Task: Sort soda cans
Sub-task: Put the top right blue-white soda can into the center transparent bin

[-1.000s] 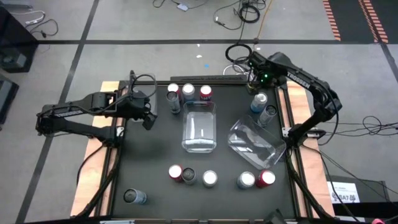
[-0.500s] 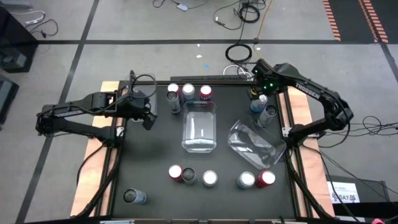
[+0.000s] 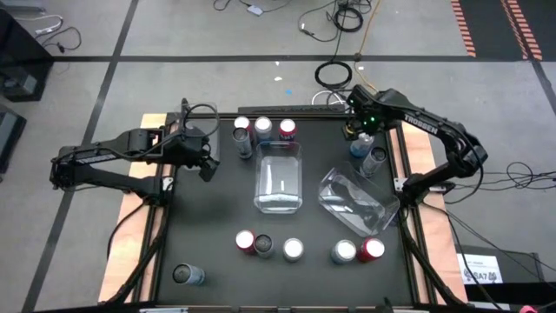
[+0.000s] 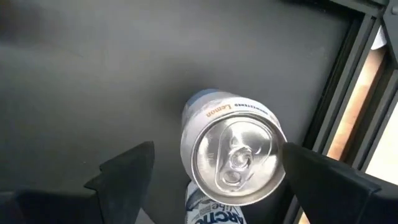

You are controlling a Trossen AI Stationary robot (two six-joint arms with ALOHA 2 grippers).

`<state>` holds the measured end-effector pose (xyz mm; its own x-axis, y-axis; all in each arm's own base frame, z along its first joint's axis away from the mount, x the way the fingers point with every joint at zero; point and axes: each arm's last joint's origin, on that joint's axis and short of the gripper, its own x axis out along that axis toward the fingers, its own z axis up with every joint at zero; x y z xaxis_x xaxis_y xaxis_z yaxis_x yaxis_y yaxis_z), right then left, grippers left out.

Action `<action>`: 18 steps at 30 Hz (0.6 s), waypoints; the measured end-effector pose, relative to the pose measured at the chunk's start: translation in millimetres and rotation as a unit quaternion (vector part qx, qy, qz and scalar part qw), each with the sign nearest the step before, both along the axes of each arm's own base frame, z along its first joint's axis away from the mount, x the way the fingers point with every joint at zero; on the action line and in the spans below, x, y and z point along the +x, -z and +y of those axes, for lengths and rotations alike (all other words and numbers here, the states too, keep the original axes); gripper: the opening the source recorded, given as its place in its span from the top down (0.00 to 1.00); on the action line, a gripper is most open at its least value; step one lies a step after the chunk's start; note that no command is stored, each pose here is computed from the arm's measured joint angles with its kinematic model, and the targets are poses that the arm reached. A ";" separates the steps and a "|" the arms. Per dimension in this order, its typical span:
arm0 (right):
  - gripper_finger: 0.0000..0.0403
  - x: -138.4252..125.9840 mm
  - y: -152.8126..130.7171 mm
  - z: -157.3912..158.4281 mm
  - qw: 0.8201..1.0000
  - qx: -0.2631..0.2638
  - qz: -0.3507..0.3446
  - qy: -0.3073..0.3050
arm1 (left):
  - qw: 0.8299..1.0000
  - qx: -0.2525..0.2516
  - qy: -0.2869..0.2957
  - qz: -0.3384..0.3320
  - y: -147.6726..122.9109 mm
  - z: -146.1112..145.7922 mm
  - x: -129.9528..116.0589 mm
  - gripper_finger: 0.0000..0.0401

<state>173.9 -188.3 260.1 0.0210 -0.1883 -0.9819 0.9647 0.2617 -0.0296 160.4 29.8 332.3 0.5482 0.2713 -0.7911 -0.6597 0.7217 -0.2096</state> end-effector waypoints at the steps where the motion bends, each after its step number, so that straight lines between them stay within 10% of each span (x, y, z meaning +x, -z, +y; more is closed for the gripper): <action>1: 0.14 0.3 1.3 -0.7 1.000 0.002 0.005 0.001 | 1.000 0.000 0.000 0.000 0.0 0.0 0.0 0.36; 18: 0.14 -5.0 -9.2 6.9 1.000 -0.022 0.001 0.011 | 1.000 0.001 0.002 0.001 0.0 0.0 0.0 0.36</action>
<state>168.9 -181.4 269.2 0.0145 -0.2323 -0.9725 0.9701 0.2389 -0.0426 160.4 29.7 332.3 0.5480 0.2711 -0.7913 -0.6572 0.7248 -0.2068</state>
